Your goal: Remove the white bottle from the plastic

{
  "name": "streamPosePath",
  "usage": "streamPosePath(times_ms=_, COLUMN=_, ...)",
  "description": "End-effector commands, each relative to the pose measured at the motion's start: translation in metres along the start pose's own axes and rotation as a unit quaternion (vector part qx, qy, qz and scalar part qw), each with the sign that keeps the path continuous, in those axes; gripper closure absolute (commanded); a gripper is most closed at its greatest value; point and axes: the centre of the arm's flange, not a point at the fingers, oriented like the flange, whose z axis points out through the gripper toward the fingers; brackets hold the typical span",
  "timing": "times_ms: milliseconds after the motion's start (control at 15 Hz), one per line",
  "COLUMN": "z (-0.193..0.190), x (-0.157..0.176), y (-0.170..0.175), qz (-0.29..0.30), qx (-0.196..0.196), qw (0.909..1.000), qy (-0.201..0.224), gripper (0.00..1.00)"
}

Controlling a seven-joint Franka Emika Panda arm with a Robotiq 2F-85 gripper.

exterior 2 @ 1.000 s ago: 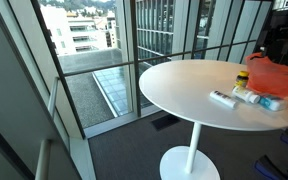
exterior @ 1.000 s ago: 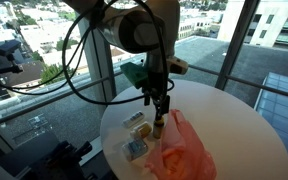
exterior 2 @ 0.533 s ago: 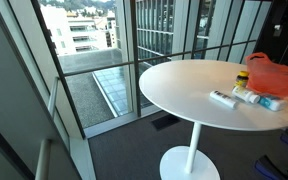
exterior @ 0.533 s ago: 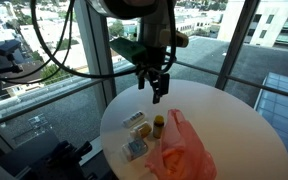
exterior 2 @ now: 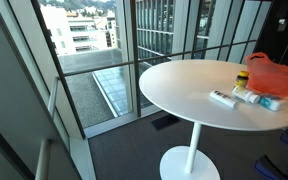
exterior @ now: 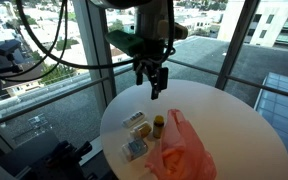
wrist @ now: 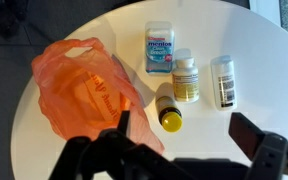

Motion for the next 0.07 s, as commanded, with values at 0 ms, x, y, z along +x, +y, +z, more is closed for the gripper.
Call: streamPosePath(times_ms=0, z=0.0007, x=0.0002, y=0.0000, qz=0.000, qx=0.000, qw=1.0000, qy=-0.001, gripper=0.00)
